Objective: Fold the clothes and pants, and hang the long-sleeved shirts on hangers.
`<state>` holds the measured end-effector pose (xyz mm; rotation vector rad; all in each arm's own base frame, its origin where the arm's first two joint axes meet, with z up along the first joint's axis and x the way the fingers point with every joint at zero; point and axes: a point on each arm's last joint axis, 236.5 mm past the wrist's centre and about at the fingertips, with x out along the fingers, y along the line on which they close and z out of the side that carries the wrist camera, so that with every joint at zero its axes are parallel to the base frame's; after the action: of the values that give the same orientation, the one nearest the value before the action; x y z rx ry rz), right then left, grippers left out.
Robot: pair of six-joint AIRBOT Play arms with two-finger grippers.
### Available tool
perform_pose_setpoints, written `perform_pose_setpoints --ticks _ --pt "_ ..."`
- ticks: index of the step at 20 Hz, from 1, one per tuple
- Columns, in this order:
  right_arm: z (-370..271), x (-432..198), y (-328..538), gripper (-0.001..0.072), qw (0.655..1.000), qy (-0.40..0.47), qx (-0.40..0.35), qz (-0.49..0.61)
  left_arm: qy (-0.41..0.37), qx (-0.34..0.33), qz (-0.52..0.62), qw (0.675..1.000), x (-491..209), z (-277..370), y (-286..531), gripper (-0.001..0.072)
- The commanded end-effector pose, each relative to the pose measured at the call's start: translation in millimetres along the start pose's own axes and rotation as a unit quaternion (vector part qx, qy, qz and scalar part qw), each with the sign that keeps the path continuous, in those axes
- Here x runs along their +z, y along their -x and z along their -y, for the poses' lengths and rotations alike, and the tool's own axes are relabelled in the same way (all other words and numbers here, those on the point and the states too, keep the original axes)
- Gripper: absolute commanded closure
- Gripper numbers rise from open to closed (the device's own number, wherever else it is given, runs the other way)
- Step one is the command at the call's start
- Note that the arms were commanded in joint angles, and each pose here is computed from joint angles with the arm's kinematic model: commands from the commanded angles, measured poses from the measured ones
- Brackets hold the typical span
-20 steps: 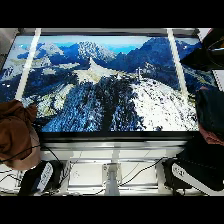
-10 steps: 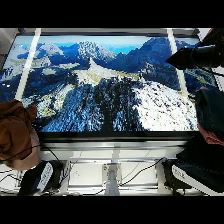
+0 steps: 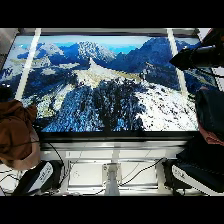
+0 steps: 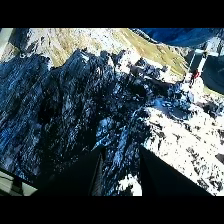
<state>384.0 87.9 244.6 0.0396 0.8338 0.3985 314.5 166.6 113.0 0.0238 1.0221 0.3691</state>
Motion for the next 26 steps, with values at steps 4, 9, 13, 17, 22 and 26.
perform_pose_setpoints --ticks 4,9,13,17,22,26 --pt "3 6 0 0.0450 1.000 0.009 -0.007 0.014 0.038 0.089 -0.092 0.991 -38 -58 -35 0.0001" --pt "10 7 0 0.0450 1.000 0.012 -0.021 0.014 0.105 0.173 -0.071 0.977 -38 -106 -28 0.0008" --pt "15 6 0 0.0450 0.999 0.015 -0.033 0.013 0.129 0.173 -0.098 0.972 -50 -112 -46 0.0008" --pt "22 13 1 0.0450 0.998 0.018 -0.048 0.027 0.126 0.153 -0.140 0.970 -64 -101 -79 0.0008" --pt "22 14 1 0.0450 0.998 0.018 -0.048 0.028 0.118 0.152 -0.171 0.966 -76 -100 -104 0.0086" --pt "22 14 1 0.0450 0.998 0.018 -0.048 0.028 0.117 0.171 -0.162 0.965 -72 -109 -97 0.0693"
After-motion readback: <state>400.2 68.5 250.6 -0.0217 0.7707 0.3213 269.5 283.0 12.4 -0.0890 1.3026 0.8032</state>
